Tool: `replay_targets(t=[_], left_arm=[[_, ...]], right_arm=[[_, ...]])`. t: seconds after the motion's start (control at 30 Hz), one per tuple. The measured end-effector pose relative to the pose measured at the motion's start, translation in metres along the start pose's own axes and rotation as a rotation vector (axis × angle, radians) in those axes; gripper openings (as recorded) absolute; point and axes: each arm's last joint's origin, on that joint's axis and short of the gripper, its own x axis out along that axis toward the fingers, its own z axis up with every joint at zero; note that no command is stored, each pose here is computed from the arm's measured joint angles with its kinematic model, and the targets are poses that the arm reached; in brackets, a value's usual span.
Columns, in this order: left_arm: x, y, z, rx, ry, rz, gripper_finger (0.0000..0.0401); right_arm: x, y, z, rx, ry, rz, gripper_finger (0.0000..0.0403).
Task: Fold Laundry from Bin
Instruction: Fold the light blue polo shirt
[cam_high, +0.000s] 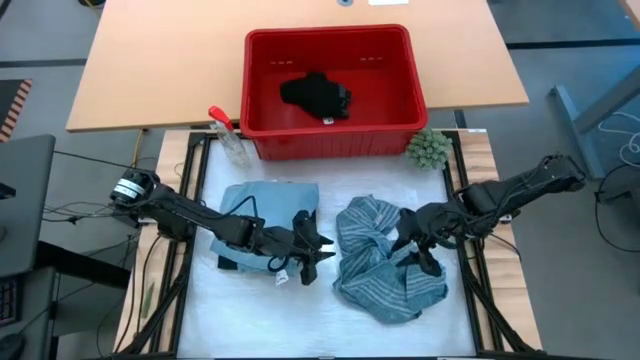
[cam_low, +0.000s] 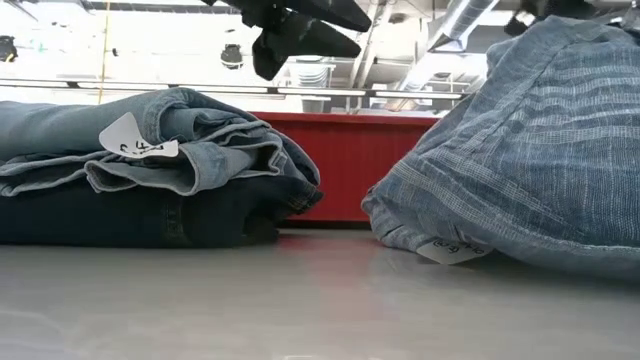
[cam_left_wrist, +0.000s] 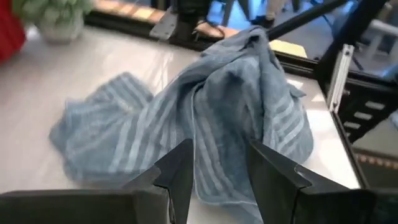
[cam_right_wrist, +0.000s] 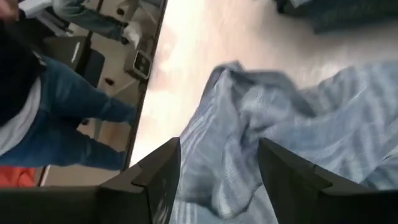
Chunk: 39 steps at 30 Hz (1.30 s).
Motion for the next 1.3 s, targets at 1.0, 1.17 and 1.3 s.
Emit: replay_targets(t=[1.0,1.17,1.3], left_arm=[[0.136,-0.020,-0.040,0.002,0.188,-0.353,0.0132],[0.137,-0.034,-0.047,0.032,0.204,-0.331,0.0132],[0.133,-0.035,-0.046,0.041,0.232,-0.322,0.0132]], right_arm=[[-0.012,-0.015,0.026,-0.019,0.061,-0.174,0.0240],[-0.013,-0.017,0.026,-0.015,0.059,-0.181,0.0240],[-0.013,-0.018,0.026,-0.010,0.060,-0.185,0.0240]])
